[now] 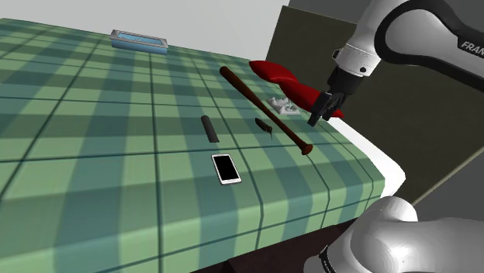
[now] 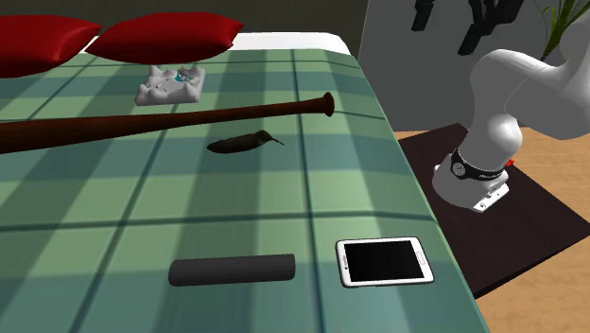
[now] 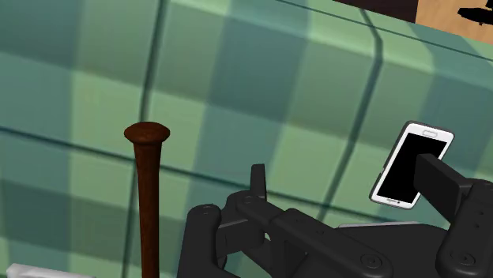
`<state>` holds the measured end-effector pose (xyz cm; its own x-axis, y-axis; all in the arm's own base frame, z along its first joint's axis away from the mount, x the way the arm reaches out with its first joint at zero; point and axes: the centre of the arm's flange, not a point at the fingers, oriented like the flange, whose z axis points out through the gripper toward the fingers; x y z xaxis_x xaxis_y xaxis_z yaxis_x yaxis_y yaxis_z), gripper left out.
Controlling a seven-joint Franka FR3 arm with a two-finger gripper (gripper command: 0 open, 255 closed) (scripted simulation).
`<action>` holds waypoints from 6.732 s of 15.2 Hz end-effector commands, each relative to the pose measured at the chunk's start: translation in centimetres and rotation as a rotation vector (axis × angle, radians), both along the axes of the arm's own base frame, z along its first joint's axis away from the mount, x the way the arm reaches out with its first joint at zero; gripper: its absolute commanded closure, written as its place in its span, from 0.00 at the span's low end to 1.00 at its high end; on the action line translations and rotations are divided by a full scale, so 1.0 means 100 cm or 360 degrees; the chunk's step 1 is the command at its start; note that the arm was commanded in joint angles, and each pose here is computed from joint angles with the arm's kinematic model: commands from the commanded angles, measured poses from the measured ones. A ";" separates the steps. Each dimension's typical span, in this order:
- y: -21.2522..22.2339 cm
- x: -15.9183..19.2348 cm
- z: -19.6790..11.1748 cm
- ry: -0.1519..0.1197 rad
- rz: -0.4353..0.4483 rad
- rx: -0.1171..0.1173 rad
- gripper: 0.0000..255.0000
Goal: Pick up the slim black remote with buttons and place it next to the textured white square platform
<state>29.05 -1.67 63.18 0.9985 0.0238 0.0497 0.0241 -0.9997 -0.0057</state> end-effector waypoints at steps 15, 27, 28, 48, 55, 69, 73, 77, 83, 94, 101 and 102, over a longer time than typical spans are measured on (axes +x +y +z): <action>0.059 0.151 -0.090 0.0031 -0.0282 0.0059 0.00; 0.090 0.285 -0.168 0.0057 -0.0523 0.0109 0.00; 0.092 0.297 -0.174 0.0060 -0.0543 0.0113 0.00; 0.103 0.360 -0.250 0.0072 -0.0653 0.0136 0.00; 0.102 0.360 -0.249 0.0072 -0.0653 0.0136 1.00; 0.103 0.360 -0.197 0.0072 -0.0653 0.0136 1.00; 0.103 0.360 -0.176 0.0072 -0.0653 0.0136 1.00; 0.103 0.360 -0.155 0.0072 -0.0653 0.0136 1.00; 0.103 0.360 -0.128 0.0072 -0.0653 0.0136 1.00; -0.037 0.323 -0.128 0.0072 -0.0653 0.0136 1.00; -0.127 0.300 -0.128 0.0072 -0.0653 0.0136 1.00; -0.140 0.296 -0.128 0.0072 -0.0653 0.0136 1.00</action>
